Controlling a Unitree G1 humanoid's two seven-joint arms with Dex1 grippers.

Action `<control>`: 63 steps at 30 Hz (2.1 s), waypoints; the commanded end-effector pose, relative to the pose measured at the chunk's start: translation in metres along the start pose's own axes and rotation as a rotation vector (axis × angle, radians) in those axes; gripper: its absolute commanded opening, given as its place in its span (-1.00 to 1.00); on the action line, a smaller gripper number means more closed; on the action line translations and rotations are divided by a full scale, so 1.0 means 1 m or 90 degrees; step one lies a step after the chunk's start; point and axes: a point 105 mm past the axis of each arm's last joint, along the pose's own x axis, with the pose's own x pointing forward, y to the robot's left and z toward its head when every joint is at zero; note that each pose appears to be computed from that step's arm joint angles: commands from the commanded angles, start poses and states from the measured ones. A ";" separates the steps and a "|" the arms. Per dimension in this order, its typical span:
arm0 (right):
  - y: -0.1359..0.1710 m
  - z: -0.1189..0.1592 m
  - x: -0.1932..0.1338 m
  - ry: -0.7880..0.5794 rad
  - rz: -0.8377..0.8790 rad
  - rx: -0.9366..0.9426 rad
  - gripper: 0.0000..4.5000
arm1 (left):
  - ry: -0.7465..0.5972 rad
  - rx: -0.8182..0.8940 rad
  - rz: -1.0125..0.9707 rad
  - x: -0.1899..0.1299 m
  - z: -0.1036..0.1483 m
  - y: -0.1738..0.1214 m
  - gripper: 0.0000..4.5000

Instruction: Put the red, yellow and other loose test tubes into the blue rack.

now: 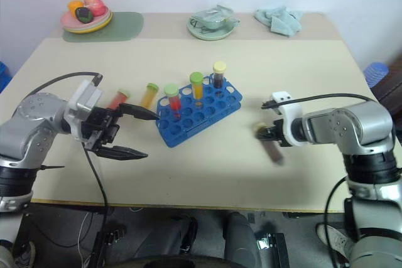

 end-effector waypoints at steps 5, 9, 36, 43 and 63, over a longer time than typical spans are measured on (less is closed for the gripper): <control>0.068 0.086 -0.042 -0.488 0.190 -0.093 -0.60 | -0.017 0.008 0.092 -0.017 0.008 -0.004 1.00; 0.069 0.096 -0.040 -0.634 0.106 -0.249 -0.60 | -0.030 0.009 0.128 -0.019 0.011 -0.002 1.00; 0.033 0.098 0.056 -0.771 0.024 -0.259 -0.60 | 0.011 0.006 0.221 -0.050 0.019 -0.013 1.00; 0.031 0.099 0.051 -0.782 0.017 -0.252 -0.60 | 0.006 0.006 0.216 -0.047 0.018 -0.011 1.00; 0.025 0.082 0.056 -0.765 0.001 -0.226 -0.60 | -0.001 0.006 0.210 -0.044 0.019 -0.009 1.00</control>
